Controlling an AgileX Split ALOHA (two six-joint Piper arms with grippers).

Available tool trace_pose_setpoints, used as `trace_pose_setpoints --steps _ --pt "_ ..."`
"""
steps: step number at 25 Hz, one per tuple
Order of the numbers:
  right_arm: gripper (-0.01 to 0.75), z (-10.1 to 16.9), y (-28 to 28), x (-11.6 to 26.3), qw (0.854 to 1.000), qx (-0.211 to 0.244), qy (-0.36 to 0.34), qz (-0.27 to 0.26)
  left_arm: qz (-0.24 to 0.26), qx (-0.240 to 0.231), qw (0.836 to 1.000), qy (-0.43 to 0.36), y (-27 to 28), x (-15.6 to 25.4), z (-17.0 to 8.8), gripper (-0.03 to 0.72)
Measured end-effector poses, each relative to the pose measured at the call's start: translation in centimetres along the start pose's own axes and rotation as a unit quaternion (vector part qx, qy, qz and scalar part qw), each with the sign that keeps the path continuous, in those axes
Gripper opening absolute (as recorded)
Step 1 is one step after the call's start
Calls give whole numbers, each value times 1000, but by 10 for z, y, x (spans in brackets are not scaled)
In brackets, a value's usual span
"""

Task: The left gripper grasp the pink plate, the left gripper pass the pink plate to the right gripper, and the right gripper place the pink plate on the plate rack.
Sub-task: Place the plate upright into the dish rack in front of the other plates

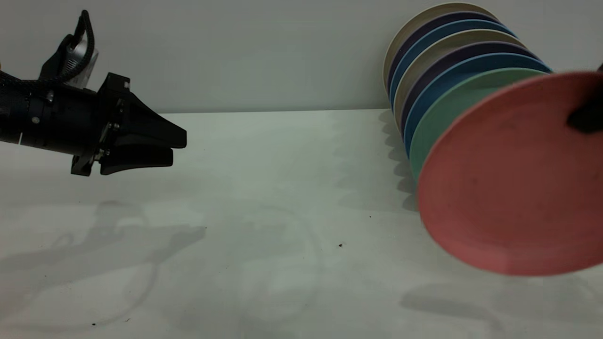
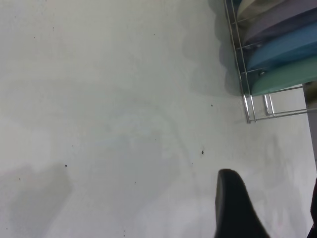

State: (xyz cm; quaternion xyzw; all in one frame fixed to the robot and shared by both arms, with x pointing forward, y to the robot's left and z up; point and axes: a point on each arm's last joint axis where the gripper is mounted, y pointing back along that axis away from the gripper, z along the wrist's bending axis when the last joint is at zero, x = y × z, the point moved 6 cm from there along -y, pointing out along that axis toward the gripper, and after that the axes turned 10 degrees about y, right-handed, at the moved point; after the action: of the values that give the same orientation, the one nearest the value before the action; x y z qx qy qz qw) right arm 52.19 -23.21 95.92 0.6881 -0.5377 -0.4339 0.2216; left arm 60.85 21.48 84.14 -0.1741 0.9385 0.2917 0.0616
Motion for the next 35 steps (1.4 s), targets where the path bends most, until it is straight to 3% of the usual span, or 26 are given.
trace_pose_setpoints --steps 6,22,28,35 --pt "92 -29 6 -2 999 18 39 19 4 -2 1000 -3 0 1 1 410" --pt "92 -107 -19 -8 994 5 96 43 20 -21 999 -19 0 6 7 410" --pt "92 -124 -27 -8 994 12 103 47 19 -27 999 -20 0 6 8 410" --pt "92 -122 -41 -3 995 -2 87 50 19 -29 999 -20 0 5 9 410"
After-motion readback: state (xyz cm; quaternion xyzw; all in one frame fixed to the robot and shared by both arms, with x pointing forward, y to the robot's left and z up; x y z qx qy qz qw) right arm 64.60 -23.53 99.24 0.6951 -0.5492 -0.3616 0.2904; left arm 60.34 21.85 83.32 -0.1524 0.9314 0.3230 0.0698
